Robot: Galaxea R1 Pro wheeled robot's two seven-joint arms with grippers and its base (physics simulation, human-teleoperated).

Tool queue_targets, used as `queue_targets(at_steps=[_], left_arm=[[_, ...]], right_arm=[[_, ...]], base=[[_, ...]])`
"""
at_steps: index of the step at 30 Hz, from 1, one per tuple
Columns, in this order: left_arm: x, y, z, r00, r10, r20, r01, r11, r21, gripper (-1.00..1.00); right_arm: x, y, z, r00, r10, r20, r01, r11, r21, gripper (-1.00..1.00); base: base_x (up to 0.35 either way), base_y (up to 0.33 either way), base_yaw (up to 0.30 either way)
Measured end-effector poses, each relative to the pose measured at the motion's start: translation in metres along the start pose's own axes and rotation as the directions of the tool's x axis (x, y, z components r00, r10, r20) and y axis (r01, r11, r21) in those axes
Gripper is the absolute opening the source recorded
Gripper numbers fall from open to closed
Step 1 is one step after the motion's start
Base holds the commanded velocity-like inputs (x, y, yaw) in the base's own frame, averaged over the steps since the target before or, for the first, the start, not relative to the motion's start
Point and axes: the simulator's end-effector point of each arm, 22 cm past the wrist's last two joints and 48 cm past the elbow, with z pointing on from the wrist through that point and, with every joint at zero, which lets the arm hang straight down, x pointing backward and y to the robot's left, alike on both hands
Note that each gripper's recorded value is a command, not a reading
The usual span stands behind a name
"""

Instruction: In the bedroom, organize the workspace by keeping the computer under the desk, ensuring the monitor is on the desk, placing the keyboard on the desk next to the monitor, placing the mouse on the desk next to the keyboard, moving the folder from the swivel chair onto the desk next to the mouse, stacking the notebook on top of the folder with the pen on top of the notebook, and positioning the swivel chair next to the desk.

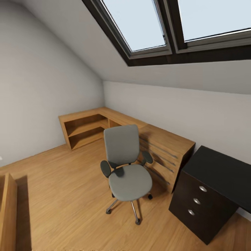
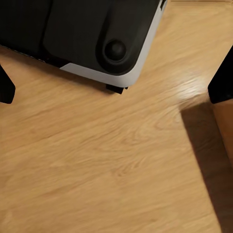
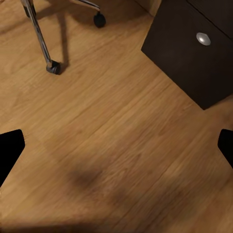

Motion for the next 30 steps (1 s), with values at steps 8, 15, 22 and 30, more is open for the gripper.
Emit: queue_targets(at_steps=[8,15,22,30], left_arm=[[0.004,0.001,-0.001,1.0,0.002,-0.01,-0.002,1.0,-0.003,1.0],[0.007,0.003,-0.001,1.0,0.004,-0.019,-0.004,1.0,-0.006,1.0],[0.009,0.005,-0.002,1.0,0.003,-0.02,-0.003,1.0,-0.012,1.0],[0.011,0.007,-0.003,1.0,0.004,-0.026,-0.004,1.0,-0.018,1.0]], right_arm=[[0.005,0.0,0.0,1.0,-0.001,-0.01,0.001,1.0,-0.001,1.0],[0.009,0.001,0.0,1.0,-0.003,-0.02,0.003,1.0,-0.002,1.0],[0.013,0.001,0.0,1.0,-0.004,-0.029,0.004,1.0,-0.002,1.0],[0.018,0.001,0.0,0.999,-0.005,-0.04,0.005,1.0,-0.002,1.0]], base=[[0.0,0.0,0.169],[0.0,0.0,0.168],[0.0,0.0,0.166],[0.0,0.0,0.164]])
